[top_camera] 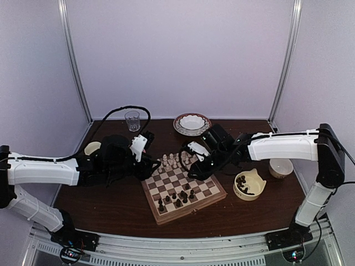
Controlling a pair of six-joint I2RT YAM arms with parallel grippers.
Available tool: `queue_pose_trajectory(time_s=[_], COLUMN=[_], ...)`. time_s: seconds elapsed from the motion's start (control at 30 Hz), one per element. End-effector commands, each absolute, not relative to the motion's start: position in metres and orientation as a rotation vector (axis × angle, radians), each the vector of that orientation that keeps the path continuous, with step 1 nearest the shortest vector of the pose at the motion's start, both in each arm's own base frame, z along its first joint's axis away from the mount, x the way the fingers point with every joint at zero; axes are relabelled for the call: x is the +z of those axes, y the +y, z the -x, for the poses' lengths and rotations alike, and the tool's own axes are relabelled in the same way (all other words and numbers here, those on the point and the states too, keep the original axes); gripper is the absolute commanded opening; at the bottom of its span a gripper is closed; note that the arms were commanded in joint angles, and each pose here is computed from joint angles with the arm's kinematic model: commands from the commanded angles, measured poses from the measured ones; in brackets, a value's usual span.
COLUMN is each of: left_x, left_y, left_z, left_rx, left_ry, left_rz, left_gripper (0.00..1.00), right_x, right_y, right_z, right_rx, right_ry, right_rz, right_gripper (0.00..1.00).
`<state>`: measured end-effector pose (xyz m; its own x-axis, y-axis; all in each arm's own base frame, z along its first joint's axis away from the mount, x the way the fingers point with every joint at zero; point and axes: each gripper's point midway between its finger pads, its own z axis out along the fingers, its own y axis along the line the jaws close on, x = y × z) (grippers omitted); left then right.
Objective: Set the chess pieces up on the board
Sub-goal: Move the pawn to e7.
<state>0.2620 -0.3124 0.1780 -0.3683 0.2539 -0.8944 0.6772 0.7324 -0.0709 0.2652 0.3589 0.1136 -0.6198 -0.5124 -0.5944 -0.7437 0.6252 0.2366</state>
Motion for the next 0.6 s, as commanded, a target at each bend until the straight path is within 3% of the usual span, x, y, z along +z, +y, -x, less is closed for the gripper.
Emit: queue_pose_trajectory(time_s=[0.0,0.57], left_x=[0.195,0.200], left_y=[-0.313,-0.306], left_z=[-0.267,-0.267], left_rx=[-0.553,-0.547], left_ry=[1.897,1.897], left_rz=[-0.663,-0.630], left_gripper=[0.48,0.49], right_x=[0.109,0.084], right_y=[0.363,0.373], right_z=[-0.260,-0.256], right_rx=[0.632,0.470], right_ry=[2.459,2.614], right_rz=[0.988,0.944], right_gripper=[0.34,0.34])
